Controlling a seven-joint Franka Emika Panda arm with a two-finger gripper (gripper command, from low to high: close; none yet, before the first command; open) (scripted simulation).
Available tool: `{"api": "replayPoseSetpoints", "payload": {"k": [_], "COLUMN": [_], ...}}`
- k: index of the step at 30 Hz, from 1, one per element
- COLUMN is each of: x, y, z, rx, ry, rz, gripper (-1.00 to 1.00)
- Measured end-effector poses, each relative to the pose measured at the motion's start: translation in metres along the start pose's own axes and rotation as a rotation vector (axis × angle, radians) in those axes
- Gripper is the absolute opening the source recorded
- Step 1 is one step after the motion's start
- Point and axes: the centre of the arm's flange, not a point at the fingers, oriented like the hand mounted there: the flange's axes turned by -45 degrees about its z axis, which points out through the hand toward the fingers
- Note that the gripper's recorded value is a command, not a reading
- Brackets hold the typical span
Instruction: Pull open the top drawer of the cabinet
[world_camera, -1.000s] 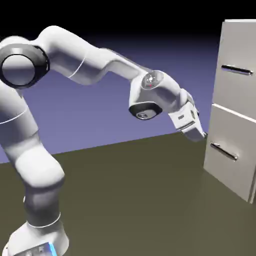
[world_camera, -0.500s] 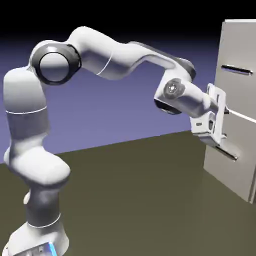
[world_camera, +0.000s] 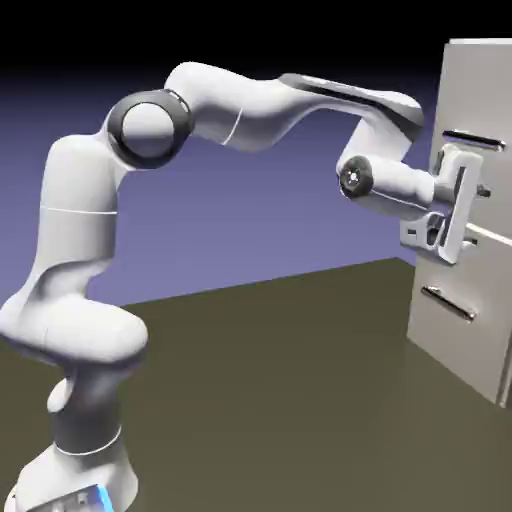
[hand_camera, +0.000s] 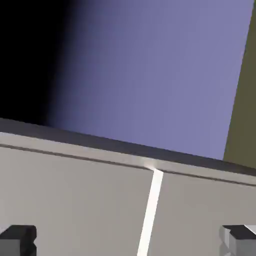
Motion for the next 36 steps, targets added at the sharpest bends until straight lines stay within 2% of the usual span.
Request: {"api": "replayPoseSetpoints", "payload": {"k": [13,22,23,36], "x": [-0.105,-0.108,-0.108,-0.109], "y": [-0.088,-0.104,-0.104,-0.084], "z": [0.013,0.058,0.061,-0.007], "rx": [0.291,0.298,0.298,0.299], "ry": [-0.005,-0.008,-0.007,-0.008], "rz": [0.159,0.160,0.162,0.162], "gripper": [0.00,0.00,-1.00,-1.00]}}
